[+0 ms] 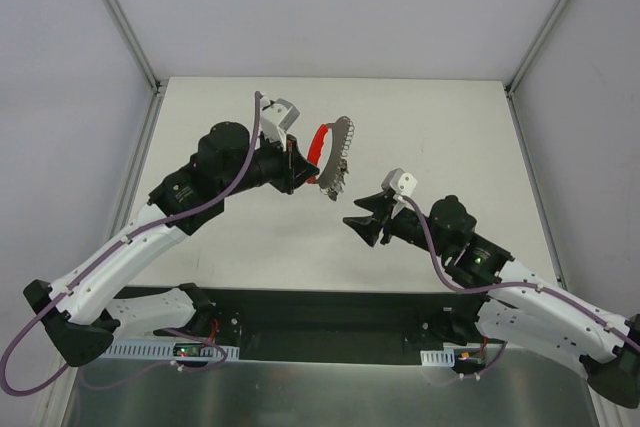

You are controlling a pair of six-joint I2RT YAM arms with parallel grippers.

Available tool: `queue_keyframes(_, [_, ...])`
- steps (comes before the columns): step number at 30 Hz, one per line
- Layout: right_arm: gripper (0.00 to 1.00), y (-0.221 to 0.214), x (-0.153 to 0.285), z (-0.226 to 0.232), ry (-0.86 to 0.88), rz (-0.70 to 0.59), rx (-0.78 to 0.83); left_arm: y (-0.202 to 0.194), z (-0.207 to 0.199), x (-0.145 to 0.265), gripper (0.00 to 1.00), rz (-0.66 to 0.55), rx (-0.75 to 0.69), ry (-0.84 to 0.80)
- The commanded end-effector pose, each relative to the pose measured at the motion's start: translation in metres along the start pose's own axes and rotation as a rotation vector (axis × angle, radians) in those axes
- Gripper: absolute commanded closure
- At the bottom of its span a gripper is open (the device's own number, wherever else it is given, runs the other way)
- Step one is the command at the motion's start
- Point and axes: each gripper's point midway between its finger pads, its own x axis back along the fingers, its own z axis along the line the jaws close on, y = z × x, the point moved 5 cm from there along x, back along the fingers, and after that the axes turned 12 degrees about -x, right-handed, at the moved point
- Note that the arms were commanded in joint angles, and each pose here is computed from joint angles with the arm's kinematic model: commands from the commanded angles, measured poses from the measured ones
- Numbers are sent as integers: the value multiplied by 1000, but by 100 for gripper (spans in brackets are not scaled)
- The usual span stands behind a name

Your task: Remove the keys from the keyring

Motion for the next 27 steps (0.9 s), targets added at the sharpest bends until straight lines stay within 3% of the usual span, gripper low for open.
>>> queue_keyframes(1, [48,18,0,10,60,-151,-14,40,-30,25,100,-145,-264,-239])
queue_keyframes(6, [51,22,0,11,66,-203,40,52,-41,31,100,-167,-280,-309])
queue_keyframes(10, [55,22,4,8,57,-325,119,62,-50,33,100,-172,-234,-357])
queue_keyframes(27, [57,41,-2,20,101,-376,168,82,-60,37,100,-217,-94,-384])
